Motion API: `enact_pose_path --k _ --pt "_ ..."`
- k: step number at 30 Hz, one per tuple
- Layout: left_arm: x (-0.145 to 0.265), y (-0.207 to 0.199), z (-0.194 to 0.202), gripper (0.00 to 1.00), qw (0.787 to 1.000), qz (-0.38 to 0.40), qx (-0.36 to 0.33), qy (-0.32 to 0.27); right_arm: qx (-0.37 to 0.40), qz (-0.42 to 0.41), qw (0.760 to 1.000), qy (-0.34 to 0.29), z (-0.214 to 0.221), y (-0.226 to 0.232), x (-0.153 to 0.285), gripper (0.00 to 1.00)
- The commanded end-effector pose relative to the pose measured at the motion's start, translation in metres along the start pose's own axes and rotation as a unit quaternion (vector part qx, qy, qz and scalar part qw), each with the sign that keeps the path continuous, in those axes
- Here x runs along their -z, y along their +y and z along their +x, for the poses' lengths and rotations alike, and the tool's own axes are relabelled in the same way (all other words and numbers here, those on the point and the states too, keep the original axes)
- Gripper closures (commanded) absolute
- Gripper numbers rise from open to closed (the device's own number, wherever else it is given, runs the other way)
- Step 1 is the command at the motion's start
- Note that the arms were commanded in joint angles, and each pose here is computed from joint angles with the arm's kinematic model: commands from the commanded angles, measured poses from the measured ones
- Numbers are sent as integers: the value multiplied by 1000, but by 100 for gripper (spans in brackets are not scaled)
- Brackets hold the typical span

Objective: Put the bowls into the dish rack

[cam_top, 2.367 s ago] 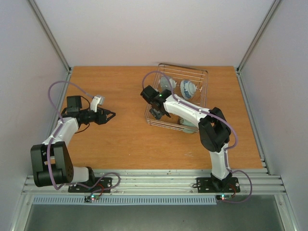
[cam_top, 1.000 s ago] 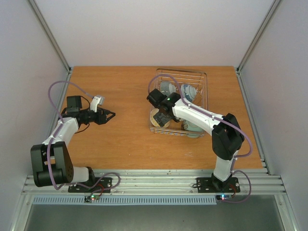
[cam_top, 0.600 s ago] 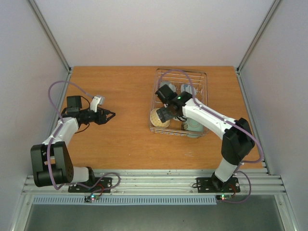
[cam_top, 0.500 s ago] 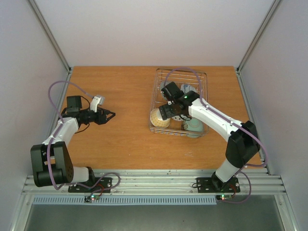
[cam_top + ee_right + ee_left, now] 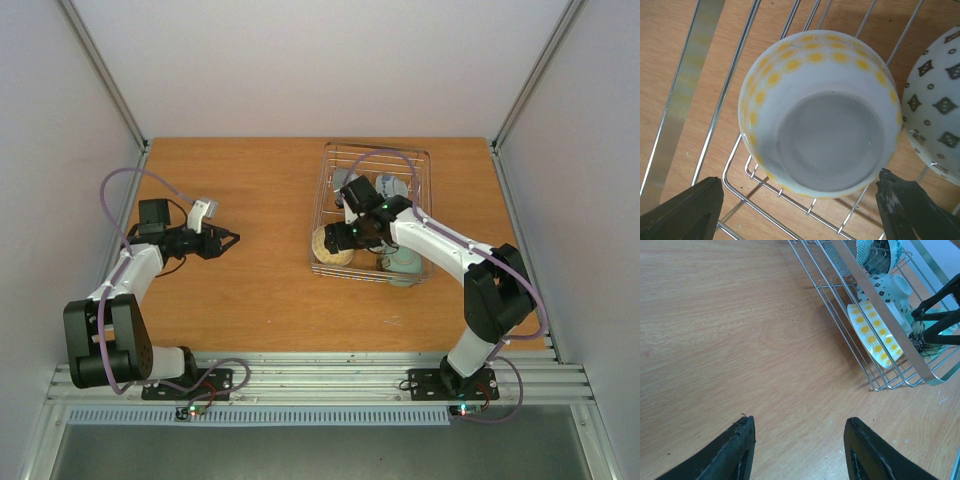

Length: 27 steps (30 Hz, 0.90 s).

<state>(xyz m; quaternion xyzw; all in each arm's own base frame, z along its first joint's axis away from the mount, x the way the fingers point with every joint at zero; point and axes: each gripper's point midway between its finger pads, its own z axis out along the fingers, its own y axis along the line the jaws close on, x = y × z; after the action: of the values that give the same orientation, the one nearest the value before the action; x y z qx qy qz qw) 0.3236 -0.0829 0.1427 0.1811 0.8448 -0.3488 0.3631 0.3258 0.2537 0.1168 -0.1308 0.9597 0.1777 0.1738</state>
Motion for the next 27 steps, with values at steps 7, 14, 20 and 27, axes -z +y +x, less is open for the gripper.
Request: enact_pose_path --k 7,14,20,27 --pt "2 2 -3 51 1000 -4 -16 -7 -21 -14 1000 -11 -12 -3 -14 17" --pt "1 3 -3 51 1000 -4 -16 -6 -28 -17 999 -11 -14 -8 -21 18" --pt "1 3 -2 51 1000 -3 -15 -5 -37 -21 999 -19 -19 -11 -24 19" --pt "1 3 -1 51 1000 -3 -14 -4 -41 -33 998 -26 -24 -9 -25 25"
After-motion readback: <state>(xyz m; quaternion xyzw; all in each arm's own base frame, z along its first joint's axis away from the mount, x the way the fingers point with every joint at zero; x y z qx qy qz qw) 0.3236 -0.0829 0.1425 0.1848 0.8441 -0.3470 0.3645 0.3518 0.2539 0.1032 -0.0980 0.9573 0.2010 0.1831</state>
